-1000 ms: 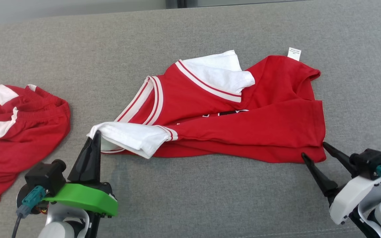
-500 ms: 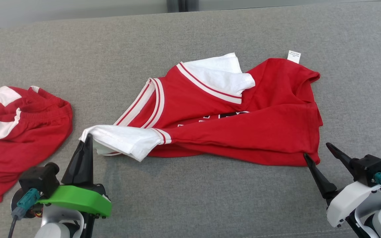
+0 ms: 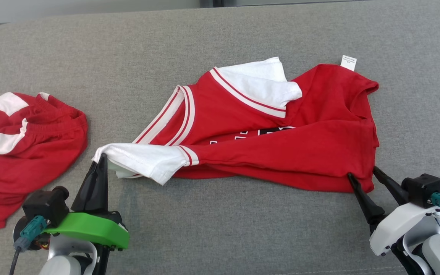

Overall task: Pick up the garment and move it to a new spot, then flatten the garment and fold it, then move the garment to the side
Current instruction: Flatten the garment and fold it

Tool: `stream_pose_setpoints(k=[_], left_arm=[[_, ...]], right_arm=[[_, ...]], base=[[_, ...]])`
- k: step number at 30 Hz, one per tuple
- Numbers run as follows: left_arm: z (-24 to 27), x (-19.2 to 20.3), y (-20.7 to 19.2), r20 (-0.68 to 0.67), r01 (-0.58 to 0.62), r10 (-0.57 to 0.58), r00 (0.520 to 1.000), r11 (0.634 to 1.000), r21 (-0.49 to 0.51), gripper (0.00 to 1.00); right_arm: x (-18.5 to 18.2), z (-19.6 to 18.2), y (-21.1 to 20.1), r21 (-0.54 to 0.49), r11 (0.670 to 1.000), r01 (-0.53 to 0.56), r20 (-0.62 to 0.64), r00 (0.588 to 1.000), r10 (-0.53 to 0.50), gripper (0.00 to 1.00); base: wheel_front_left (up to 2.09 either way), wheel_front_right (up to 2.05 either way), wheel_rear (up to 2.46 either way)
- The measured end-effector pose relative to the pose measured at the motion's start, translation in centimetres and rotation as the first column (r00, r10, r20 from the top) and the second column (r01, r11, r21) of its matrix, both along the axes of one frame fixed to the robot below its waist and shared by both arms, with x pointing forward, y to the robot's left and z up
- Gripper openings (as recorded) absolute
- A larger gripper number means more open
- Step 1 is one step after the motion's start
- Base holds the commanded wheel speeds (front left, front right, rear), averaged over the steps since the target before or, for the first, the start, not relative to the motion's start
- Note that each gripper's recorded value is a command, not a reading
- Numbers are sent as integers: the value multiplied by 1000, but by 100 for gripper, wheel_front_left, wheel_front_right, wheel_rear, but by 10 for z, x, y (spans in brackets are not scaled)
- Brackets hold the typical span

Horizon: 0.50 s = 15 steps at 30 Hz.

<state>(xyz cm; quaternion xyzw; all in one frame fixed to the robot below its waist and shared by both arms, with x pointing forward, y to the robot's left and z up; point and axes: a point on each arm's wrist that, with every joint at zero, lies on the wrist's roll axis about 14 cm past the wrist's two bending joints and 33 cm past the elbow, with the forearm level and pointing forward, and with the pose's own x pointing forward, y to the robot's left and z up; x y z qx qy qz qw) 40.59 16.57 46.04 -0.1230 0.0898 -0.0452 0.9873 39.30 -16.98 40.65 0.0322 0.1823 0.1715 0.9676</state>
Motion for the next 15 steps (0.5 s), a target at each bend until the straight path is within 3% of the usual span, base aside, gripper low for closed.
stream_pose_setpoints(k=[1,2,3,9,15], left_arm=[[0,0,0,-1,0,0,1000,1000,0,0],[0,0,0,-1,0,0,1000,1000,1,0],[-1,0,1,-2,-1,1,1000,1000,2,0],[12,1,4,41,-8,7,999,1000,8,0],[82,20,-9,230,83,-90,969,996,38,0]], right_arm=[[2,-1,2,2,1000,-6,1,1000,6,33],[2,-1,4,2,1000,-14,5,1000,14,4],[3,-1,6,3,1000,-23,9,1000,23,0],[12,21,4,4,999,-35,98,995,34,0],[36,111,-8,62,998,-28,329,944,6,0]], base=[[0,0,0],[0,0,0],[0,0,0],[0,0,0],[0,0,0]])
